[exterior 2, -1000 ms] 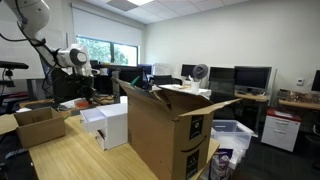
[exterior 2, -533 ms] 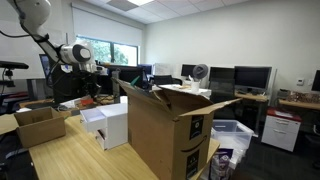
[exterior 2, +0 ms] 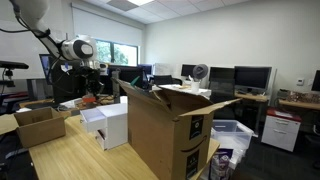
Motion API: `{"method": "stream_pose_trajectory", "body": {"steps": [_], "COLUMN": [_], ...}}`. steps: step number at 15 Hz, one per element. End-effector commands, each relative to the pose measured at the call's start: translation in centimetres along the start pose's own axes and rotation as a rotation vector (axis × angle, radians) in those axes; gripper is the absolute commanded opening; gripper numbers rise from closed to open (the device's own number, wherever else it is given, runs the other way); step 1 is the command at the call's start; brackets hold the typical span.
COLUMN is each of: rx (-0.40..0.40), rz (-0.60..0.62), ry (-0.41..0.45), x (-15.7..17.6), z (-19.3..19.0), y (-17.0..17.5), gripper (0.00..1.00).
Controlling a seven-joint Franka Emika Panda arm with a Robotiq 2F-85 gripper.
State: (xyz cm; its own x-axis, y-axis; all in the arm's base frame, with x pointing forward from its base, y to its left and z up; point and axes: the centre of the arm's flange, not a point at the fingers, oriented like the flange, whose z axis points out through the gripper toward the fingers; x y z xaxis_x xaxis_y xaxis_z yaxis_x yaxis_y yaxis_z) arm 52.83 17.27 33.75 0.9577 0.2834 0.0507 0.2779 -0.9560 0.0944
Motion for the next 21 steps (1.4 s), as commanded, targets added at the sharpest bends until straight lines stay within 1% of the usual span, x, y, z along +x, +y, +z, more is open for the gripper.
{"method": "stream_pose_trajectory", "body": {"steps": [1,4,16,21], "rx": [0.023,0.030,0.012,0.004], "rz": [0.000,0.023,0.176,0.228], "ry": [-0.018,-0.037,-0.120,-0.156], "x": [-2.0,-2.7,-5.4,-6.4], "z": [-1.4,-1.6,-0.2,-0.5], "y": [2.0,3.5,10.7,12.4], "gripper": [0.05,0.05,0.05,0.05]}}
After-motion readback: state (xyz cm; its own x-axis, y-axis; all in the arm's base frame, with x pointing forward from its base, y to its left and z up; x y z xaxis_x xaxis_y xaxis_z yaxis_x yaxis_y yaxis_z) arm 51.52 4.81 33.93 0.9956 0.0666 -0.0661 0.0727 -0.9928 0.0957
